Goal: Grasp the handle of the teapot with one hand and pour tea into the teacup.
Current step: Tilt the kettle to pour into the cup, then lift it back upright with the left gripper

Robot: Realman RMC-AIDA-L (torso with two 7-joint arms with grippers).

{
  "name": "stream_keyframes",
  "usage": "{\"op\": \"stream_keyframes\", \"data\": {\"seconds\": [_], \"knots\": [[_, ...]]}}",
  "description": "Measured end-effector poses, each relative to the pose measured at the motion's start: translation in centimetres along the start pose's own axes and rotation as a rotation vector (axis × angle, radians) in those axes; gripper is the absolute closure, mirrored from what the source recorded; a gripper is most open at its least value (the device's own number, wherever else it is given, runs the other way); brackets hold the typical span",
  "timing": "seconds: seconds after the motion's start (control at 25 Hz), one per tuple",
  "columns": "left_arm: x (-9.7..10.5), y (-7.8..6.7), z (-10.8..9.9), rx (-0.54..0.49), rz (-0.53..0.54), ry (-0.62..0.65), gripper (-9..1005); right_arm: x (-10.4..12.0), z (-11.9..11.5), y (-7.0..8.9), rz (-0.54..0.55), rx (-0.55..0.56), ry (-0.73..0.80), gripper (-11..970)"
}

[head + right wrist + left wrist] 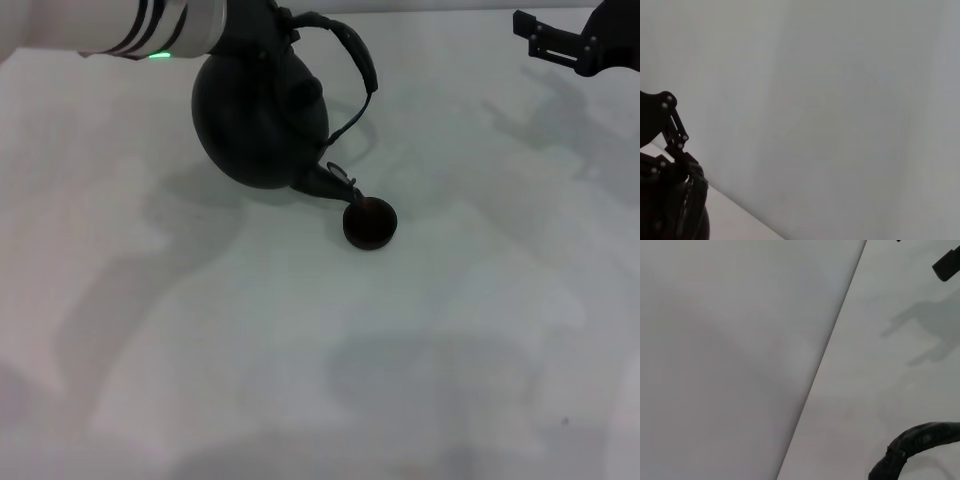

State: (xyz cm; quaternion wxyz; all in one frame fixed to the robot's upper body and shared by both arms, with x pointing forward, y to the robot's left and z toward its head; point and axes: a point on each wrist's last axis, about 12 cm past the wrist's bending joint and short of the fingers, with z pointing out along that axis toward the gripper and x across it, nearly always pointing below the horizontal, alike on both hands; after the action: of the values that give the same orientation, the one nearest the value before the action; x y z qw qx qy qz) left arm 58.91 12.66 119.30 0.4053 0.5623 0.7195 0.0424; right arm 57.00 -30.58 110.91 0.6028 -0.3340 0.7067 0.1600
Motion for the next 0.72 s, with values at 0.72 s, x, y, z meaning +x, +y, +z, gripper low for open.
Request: {"op": "stream_keyframes", "data": {"seconds": [0.72], "knots": [[0.23, -0.44, -0.05, 0.007, -0.019, 0.002, 865, 0.09, 0.06, -0.07, 0.005, 0.004, 0.002, 119]]}}
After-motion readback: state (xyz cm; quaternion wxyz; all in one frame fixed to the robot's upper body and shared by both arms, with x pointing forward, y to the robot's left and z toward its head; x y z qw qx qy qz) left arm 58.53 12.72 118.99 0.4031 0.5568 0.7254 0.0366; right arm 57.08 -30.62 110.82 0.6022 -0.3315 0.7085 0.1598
